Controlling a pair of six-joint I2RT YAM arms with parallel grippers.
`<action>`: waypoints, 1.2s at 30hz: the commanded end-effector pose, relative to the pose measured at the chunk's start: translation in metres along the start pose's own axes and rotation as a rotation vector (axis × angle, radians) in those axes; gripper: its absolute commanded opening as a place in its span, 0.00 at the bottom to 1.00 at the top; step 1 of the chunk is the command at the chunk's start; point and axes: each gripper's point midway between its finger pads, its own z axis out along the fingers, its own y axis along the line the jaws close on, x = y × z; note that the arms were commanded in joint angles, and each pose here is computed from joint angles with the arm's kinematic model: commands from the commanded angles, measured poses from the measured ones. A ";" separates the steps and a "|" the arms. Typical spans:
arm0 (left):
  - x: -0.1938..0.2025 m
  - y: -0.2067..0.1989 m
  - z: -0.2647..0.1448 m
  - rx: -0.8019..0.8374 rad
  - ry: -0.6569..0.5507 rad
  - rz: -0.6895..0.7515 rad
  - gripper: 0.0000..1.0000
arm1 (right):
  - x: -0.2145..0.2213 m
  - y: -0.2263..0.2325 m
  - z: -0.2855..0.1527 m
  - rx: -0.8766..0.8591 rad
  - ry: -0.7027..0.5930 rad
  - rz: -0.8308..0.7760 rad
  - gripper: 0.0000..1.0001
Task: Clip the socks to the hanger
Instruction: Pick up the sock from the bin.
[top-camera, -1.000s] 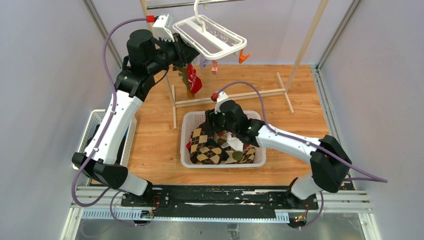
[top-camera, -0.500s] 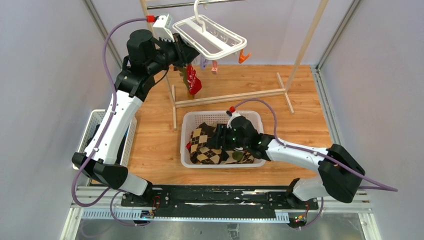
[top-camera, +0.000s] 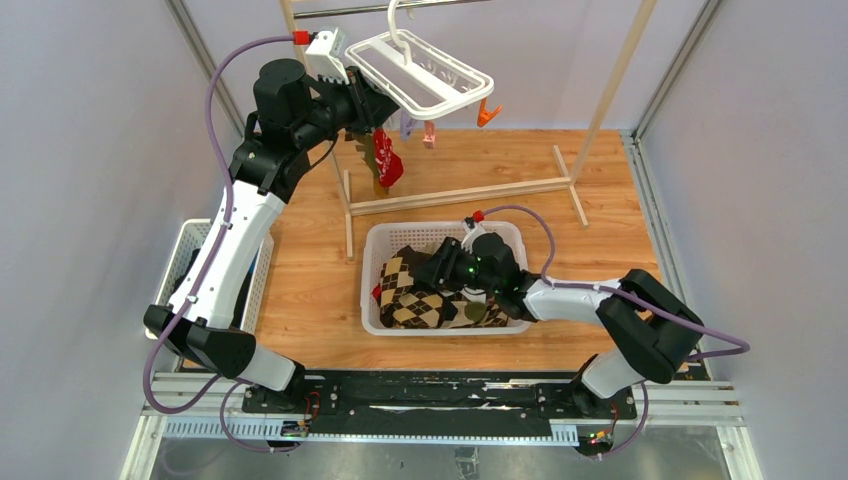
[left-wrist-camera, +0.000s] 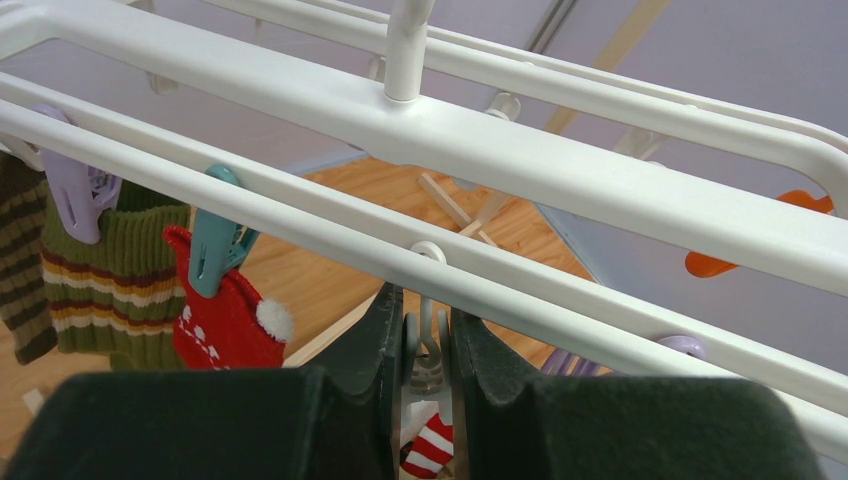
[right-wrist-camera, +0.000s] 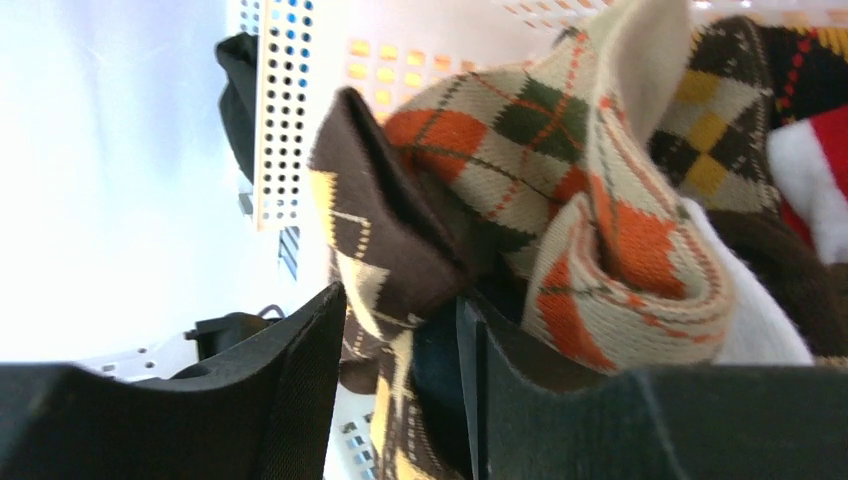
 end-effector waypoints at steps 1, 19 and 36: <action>0.003 -0.006 -0.006 0.014 0.023 0.007 0.00 | -0.020 0.020 0.001 -0.093 -0.078 -0.002 0.43; 0.007 -0.003 -0.007 0.011 0.033 0.001 0.00 | -0.049 0.035 -0.001 -0.104 -0.170 -0.194 0.00; -0.003 -0.037 -0.013 0.237 0.052 -0.210 0.00 | -0.107 0.197 -0.090 -0.530 -0.326 -1.005 0.00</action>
